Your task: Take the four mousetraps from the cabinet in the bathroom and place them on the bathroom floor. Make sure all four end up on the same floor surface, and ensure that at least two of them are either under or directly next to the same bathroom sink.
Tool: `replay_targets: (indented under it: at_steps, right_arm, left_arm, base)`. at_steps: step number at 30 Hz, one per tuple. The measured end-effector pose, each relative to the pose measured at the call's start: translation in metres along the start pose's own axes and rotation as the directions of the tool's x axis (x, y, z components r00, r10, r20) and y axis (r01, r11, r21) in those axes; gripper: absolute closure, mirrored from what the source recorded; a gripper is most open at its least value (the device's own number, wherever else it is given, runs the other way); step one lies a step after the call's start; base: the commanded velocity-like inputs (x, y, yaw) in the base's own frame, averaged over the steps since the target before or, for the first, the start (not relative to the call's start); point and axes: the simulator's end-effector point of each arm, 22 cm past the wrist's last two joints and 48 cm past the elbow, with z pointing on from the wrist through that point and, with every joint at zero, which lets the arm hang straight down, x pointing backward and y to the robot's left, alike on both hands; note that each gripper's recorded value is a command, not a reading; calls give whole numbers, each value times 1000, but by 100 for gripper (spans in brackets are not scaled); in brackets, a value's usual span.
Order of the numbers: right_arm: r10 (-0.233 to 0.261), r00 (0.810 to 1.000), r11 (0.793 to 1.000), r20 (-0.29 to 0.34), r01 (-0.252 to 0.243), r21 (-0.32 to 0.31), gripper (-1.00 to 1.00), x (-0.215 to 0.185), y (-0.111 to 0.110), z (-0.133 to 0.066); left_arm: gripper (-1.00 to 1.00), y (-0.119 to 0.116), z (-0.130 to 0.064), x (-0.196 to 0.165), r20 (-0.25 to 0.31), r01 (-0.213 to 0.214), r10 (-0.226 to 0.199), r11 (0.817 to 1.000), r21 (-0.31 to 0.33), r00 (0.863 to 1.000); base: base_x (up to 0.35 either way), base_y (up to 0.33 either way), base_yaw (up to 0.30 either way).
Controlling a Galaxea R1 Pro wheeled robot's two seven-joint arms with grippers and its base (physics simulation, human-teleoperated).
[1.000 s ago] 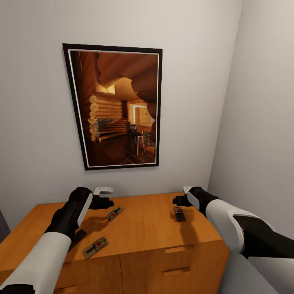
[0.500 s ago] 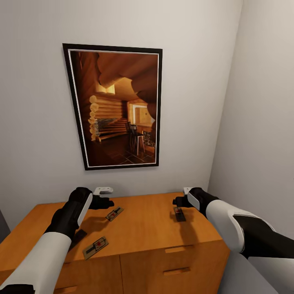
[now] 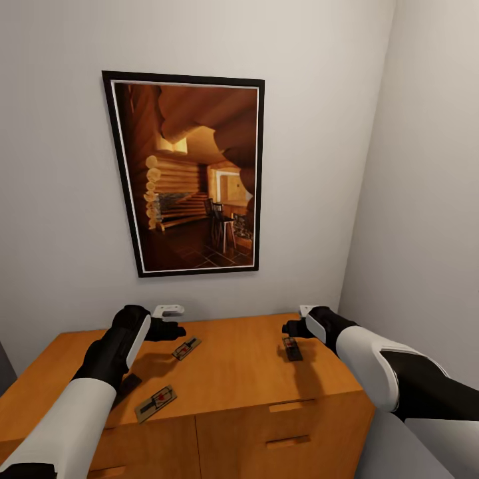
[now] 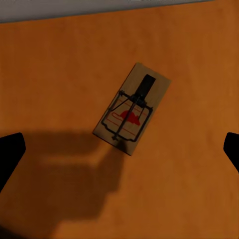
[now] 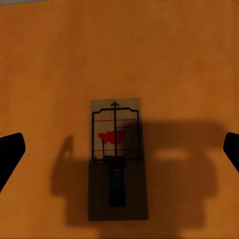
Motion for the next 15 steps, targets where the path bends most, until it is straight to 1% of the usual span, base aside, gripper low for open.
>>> replay_targets:
  at_steps: [15]
  right_arm:
    - [1,1000,1000,13,-1,2,-100,-2,-2,0]
  left_arm:
    - [-100,0,0,0,1,0,0,1000,1,1000]
  base:
    - [0,0,0]
